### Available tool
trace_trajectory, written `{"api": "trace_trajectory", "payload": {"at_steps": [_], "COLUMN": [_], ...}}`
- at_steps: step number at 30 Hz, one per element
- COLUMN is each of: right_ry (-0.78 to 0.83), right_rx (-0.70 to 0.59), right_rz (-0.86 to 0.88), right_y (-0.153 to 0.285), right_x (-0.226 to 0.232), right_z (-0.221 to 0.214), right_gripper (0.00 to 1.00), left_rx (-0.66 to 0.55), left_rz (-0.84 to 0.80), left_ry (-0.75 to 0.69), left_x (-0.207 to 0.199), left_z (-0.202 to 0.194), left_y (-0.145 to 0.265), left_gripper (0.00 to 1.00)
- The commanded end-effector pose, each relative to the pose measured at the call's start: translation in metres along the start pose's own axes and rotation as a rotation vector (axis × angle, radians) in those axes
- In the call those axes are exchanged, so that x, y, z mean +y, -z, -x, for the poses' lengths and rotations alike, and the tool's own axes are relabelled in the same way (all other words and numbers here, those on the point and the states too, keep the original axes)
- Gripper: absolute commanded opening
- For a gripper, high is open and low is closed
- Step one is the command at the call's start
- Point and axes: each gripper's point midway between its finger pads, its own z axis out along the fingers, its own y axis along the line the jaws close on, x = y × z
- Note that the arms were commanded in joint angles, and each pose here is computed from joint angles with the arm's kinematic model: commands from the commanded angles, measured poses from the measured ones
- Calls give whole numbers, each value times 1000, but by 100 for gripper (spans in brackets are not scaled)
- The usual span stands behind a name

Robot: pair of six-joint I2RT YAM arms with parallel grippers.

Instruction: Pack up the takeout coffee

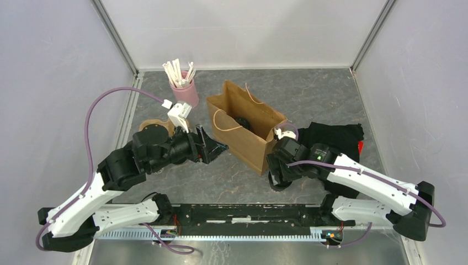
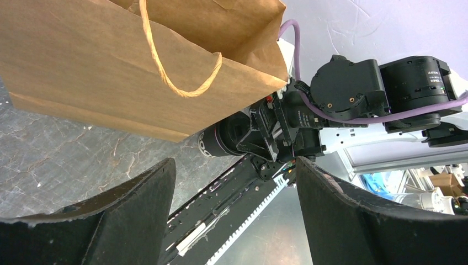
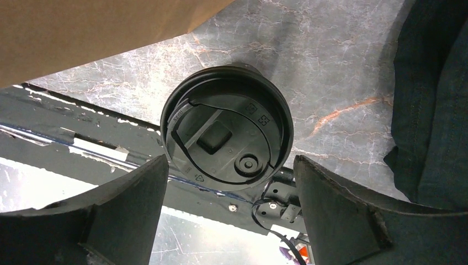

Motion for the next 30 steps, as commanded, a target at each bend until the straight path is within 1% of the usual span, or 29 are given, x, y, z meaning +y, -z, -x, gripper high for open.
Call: {"api": "trace_trajectory", "payload": {"at_steps": [1,8,16,24,29,30], "right_ry": [2,29,42,65,61,63], "right_rx": [-32,-25,-19,-22,-18,-12], "right_rz": [6,-33,-40,-63,-69,-72], "right_y": [0,-4,-4,5,-5,-7], "right_x": [7,2,6,10,7,6], "right_z": [9,10,11,15,9,7], "right_gripper": [90,92,87,89,86,84], "left_rx": [-39,-41,-36,-29,-28,-31], "left_rz": [-19,-17,-12,-11,-11,-14], "left_ry": [-11,-7,-11,-14,-14,-13], "left_x": [-3,-3,-2,-1,-1,-1], "left_z": [7,8,7,4,4,5], "left_y": [2,3,1,0,0,1], "left_gripper": [85,86,86,86,86,86]}}
